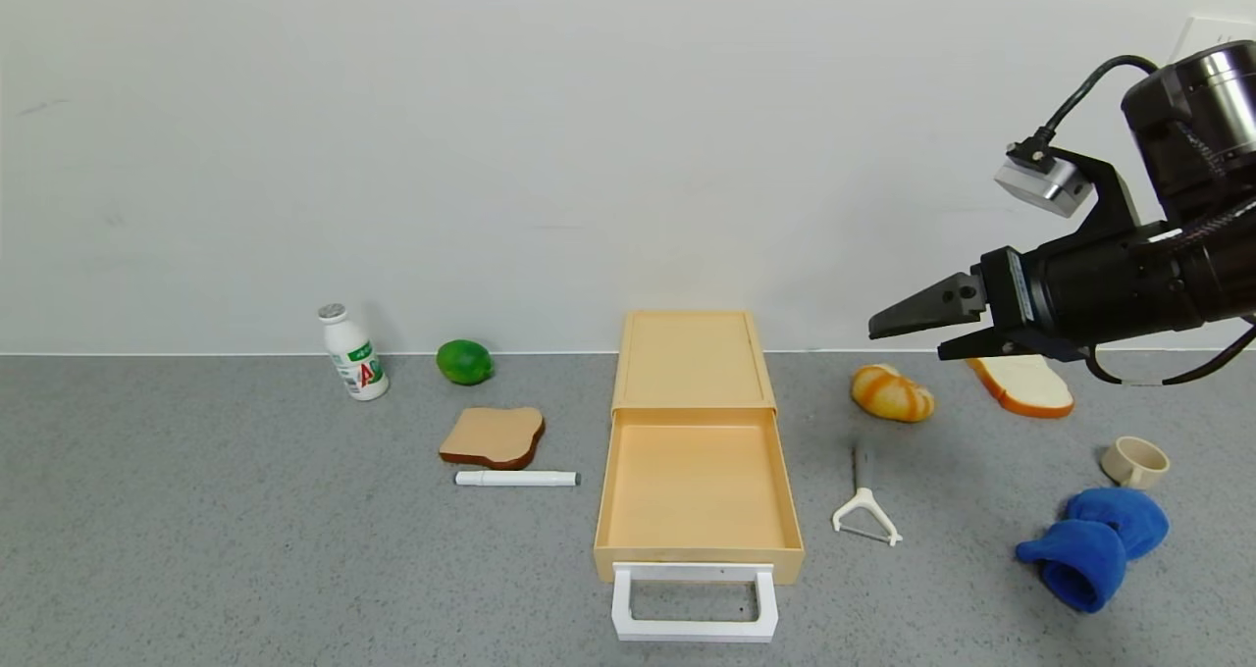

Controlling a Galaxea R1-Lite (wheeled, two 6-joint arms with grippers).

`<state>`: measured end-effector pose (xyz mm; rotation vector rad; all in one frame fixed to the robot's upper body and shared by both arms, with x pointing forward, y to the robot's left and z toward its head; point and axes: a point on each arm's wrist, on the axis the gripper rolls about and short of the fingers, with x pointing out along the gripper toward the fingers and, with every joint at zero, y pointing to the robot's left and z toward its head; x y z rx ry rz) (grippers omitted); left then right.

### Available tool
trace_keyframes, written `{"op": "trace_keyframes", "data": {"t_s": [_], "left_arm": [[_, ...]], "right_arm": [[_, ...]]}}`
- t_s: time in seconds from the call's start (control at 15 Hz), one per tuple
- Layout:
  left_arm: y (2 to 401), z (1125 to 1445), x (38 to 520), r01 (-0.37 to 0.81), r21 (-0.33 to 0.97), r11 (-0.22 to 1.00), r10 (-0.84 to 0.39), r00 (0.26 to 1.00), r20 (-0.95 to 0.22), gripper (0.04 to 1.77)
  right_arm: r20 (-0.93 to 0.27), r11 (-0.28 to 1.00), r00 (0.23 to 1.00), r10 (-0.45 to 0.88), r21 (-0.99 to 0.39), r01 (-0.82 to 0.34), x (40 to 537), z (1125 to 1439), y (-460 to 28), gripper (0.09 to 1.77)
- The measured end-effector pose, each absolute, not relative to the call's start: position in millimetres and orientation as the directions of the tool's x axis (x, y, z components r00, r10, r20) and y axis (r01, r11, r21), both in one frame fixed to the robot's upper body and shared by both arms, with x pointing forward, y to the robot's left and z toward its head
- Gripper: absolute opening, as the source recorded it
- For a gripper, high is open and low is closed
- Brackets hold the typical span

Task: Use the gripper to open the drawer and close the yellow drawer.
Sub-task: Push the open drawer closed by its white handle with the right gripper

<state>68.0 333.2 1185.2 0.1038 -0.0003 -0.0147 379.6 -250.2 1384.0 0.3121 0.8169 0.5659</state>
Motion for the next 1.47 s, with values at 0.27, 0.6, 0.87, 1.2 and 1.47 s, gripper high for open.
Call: {"op": "trace_keyframes", "data": {"t_s": [0.27,0.6,0.87,1.2,1.47], "left_arm": [[333,1185,68,0.014,0.104,0.995,-0.014,1.000,0.000,1.72],[333,1185,68,0.014,0.104,0.995,-0.014,1.000,0.000,1.72],[333,1185,68,0.014,0.104,0.995,-0.014,1.000,0.000,1.72],[333,1185,68,0.014,0.104,0.995,-0.014,1.000,0.000,1.72],[333,1185,68,0.014,0.104,0.995,-0.014,1.000,0.000,1.72]], "right_arm": [[-0.653,0.858,0.557,0.512,0.417,-0.300,370,1379,-226,1.71],[-0.717,0.893,0.536,0.447,0.398,-0.211,352,1365,-166,1.71],[-0.806,0.915,0.434,0.403,0.354,-0.192,336,1339,-122,1.71],[-0.884,0.942,0.336,0.326,0.275,-0.191,326,1299,-81,1.71],[-0.928,0.957,0.254,0.272,0.234,-0.170,315,1270,-54,1.71]]}}
